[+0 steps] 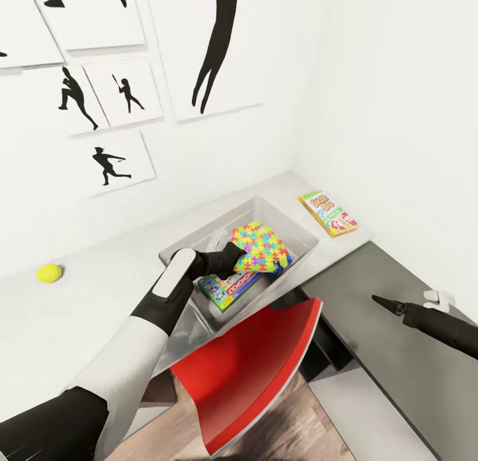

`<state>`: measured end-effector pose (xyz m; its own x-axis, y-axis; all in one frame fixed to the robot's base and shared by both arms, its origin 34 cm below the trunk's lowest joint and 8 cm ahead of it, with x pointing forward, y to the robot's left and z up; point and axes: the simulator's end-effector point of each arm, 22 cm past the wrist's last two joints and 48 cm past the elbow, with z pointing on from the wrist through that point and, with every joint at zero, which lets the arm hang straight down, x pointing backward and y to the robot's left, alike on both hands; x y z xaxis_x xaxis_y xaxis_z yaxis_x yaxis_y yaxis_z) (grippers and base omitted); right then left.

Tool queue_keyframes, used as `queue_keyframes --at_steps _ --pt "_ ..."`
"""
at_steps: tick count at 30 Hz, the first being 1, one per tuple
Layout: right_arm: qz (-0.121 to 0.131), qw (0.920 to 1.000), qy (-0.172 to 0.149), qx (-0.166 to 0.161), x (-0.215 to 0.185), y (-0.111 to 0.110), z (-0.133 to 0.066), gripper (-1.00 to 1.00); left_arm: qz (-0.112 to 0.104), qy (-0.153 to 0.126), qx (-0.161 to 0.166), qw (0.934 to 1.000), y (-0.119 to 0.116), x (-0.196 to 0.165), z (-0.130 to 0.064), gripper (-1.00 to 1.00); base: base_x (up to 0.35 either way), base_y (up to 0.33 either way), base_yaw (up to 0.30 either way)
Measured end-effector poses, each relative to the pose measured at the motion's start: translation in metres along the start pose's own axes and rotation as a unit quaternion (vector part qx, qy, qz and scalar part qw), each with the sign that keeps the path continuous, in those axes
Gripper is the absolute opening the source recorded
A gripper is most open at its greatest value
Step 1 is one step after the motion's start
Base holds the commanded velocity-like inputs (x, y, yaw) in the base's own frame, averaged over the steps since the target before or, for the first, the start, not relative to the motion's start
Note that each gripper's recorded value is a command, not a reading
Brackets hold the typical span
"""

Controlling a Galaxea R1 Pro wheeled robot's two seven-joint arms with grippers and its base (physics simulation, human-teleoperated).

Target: Put all the toys in the child's room - the three board games (two on the bed and one on the table), the two jigsaw puzzles on the table, and the tennis ball on the table - inside the toy box on the table in the child's room.

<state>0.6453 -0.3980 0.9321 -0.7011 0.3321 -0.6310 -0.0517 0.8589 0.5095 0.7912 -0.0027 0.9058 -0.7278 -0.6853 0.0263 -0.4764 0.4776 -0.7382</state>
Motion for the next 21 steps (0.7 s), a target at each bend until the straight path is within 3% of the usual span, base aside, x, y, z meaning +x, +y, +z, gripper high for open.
queue_keyframes --at_steps 21 --pt "0.000 1.0000 0.000 0.000 0.0001 -0.0001 0.0000 1.00 0.005 -0.003 0.007 1.0000 -0.0069 -0.0012 -0.0028 1.00 0.000 0.000 0.000"
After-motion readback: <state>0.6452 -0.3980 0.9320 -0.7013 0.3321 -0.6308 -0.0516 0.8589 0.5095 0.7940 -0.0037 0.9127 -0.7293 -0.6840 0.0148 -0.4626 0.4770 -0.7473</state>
